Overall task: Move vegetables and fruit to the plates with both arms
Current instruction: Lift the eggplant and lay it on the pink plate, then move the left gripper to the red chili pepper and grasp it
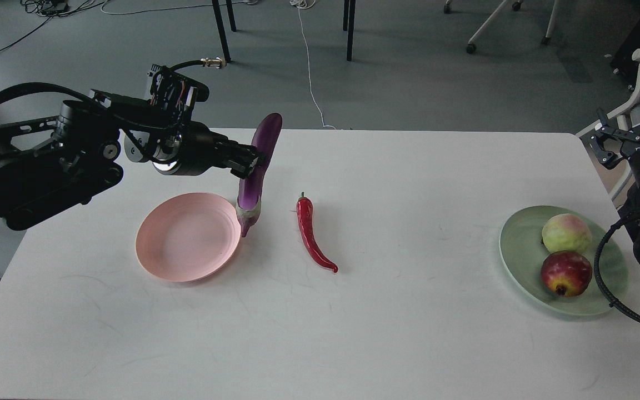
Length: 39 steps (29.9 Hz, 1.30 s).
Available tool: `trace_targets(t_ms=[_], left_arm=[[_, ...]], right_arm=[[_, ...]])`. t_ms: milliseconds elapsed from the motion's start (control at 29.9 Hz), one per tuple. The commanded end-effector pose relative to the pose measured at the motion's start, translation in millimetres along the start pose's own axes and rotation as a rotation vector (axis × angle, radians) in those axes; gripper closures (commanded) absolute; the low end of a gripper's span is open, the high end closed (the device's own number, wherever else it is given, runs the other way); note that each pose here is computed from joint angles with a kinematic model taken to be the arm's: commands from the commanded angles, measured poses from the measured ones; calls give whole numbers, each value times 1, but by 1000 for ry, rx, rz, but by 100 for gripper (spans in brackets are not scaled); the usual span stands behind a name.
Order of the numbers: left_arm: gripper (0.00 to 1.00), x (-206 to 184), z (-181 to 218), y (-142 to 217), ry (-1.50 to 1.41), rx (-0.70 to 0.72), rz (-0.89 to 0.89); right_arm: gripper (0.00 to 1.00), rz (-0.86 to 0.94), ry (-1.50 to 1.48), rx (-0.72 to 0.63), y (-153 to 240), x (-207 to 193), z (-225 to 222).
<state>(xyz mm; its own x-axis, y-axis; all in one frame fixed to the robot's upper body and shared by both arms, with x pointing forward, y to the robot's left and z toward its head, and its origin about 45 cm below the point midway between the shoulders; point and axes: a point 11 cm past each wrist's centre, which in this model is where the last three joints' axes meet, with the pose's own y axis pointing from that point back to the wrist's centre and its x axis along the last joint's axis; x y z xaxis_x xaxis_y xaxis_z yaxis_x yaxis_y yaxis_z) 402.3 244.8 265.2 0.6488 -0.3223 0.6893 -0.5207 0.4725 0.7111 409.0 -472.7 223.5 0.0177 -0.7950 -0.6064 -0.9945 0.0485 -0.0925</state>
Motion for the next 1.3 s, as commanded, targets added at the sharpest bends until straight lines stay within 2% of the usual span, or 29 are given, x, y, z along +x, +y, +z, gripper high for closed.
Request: trace_targets(t_ms=[0, 200, 334, 401, 467, 534, 768, 902, 1068, 1169, 1269], left_arm=[[83, -47, -34, 18, 77, 64, -65], [80, -100, -53, 20, 145, 108, -146], [76, -106, -55, 16, 157, 116, -140], [65, -105, -53, 9, 159, 115, -132], [46, -104, -57, 3, 166, 124, -117], [36, -104, -60, 1, 170, 133, -111], [25, -96, -62, 3, 184, 132, -86], [23, -63, -56, 8, 158, 115, -24], [23, -19, -10, -16, 76, 7, 20], [23, -12, 28, -41, 42, -70, 12], [23, -7, 58, -63, 11, -86, 4]], right_arm=[[2, -1, -2, -4, 0, -1, 2], [2, -3, -2, -6, 0, -1, 3], [2, -6, -1, -5, -1, -2, 2], [2, -6, -1, -7, -1, -2, 2], [2, -6, 0, -6, -1, -2, 2], [2, -6, 0, -6, -1, -2, 2], [2, -4, 2, -8, 0, -1, 2], [2, -5, 1, -7, -1, -2, 2], [2, -5, 4, -7, -1, -1, 1], [2, -5, 3, -5, -1, -2, 0], [2, -4, 8, -1, -1, -1, -3]])
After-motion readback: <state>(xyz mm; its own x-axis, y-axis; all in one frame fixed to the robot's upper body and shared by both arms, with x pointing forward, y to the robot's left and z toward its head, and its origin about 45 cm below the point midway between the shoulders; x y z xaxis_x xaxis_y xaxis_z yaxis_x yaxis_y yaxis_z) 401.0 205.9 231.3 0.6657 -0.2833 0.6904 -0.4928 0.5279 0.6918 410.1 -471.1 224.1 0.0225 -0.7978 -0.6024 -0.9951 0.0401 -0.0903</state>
